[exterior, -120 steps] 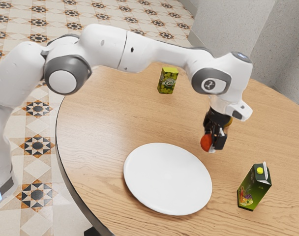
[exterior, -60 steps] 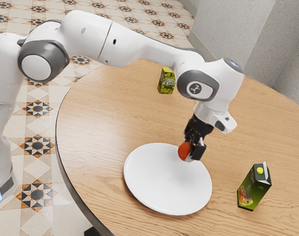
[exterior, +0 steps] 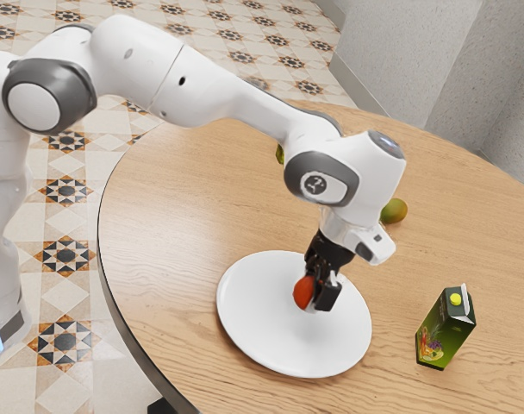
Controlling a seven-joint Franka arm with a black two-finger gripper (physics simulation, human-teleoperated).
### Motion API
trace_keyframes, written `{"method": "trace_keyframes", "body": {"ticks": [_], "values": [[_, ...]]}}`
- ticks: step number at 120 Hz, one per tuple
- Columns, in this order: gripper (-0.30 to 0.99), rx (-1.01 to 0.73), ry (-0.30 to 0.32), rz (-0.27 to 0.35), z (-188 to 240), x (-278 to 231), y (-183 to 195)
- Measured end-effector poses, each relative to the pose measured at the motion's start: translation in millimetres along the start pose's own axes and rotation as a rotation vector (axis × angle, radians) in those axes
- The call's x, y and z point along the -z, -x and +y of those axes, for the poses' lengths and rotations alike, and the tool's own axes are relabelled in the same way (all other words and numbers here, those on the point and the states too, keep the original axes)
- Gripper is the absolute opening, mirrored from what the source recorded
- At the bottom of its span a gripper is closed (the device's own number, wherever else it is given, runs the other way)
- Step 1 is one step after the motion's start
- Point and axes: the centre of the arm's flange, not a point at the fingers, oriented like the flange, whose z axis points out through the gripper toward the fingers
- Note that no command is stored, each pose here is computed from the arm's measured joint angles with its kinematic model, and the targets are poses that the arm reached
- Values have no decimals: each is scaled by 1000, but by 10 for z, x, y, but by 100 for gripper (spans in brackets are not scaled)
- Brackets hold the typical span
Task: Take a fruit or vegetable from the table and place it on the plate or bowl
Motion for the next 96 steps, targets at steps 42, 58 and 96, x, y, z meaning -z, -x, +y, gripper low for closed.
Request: {"method": "trace_keyframes", "body": {"ticks": [42, 58, 96], "values": [[49, 49, 7, 53, -15, -160, -59], [60, 59, 9, 64, -18, -153, -70], [67, 235, -7, 237, -939, 1577, 199]]}}
